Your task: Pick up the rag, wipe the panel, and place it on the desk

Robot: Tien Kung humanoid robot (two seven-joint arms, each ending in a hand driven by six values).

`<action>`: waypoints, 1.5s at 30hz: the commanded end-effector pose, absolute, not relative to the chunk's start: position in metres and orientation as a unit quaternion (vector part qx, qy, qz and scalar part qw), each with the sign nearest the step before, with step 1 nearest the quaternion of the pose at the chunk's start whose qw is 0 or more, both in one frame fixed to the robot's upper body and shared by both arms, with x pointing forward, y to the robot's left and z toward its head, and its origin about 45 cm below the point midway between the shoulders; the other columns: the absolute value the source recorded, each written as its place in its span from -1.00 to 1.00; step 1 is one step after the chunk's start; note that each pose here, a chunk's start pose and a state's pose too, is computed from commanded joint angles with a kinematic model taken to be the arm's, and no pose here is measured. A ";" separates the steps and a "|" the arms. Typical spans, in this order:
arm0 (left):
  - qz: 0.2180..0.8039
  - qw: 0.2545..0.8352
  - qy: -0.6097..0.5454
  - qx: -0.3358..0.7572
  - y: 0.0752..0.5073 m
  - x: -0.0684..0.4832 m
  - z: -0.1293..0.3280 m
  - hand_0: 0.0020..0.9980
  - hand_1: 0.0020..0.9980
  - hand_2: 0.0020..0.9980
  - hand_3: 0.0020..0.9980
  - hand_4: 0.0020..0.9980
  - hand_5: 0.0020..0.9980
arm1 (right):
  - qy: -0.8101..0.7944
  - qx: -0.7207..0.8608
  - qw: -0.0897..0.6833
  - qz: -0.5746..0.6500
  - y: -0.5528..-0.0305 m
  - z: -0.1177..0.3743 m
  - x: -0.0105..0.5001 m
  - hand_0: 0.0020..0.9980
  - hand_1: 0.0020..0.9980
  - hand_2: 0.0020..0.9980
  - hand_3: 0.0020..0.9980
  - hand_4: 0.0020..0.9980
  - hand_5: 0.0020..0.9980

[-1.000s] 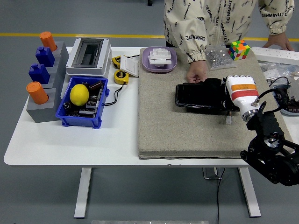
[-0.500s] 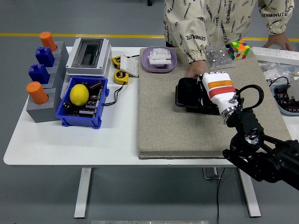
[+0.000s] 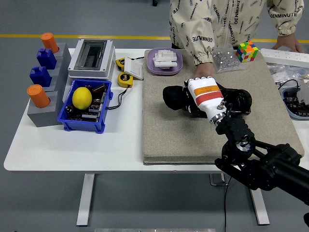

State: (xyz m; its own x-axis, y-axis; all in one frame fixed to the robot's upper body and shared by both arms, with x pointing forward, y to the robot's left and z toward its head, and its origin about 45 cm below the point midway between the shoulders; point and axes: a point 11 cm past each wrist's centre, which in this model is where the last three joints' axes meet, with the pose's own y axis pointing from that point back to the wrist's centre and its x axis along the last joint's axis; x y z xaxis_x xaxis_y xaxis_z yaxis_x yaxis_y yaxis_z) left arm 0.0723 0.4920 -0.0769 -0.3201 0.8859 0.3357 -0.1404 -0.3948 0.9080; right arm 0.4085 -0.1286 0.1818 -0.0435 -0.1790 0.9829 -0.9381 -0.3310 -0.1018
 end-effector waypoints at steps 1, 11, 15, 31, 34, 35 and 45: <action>0.701 0.366 0.410 0.454 0.492 0.073 -0.077 0.21 0.27 0.27 0.12 0.26 -0.11 | -0.463 0.602 0.342 0.554 -0.126 0.181 0.407 -0.44 -0.29 -0.26 -0.25 0.83 -0.83; 0.702 0.366 0.410 0.453 0.492 0.073 -0.077 0.21 0.27 0.27 0.13 0.26 -0.11 | -0.452 0.606 0.343 0.557 -0.122 0.177 0.404 -0.44 -0.29 -0.25 -0.25 0.83 -0.83; 0.702 0.366 0.410 0.453 0.492 0.073 -0.077 0.21 0.27 0.27 0.12 0.26 -0.11 | -0.455 0.601 0.352 0.555 -0.130 0.175 0.407 -0.44 -0.29 -0.25 -0.25 0.83 -0.83; 0.700 0.366 0.411 0.456 0.492 0.070 -0.077 0.21 0.27 0.27 0.12 0.26 -0.11 | -0.463 0.584 0.380 0.548 -0.164 0.168 0.409 -0.44 -0.29 -0.25 -0.25 0.83 -0.83; 0.700 0.365 0.412 0.456 0.492 0.069 -0.078 0.21 0.27 0.28 0.12 0.26 -0.11 | -0.464 0.581 0.385 0.546 -0.170 0.167 0.409 -0.44 -0.29 -0.25 -0.25 0.83 -0.83; 0.699 0.365 0.412 0.456 0.492 0.068 -0.078 0.21 0.27 0.28 0.12 0.26 -0.11 | -0.465 0.580 0.387 0.545 -0.172 0.166 0.409 -0.44 -0.29 -0.25 -0.25 0.83 -0.83; 0.701 0.365 0.413 0.454 0.491 0.069 -0.078 0.21 0.27 0.28 0.12 0.26 -0.11 | -0.479 0.556 0.415 0.538 -0.214 0.167 0.412 -0.44 -0.29 -0.25 -0.25 0.83 -0.83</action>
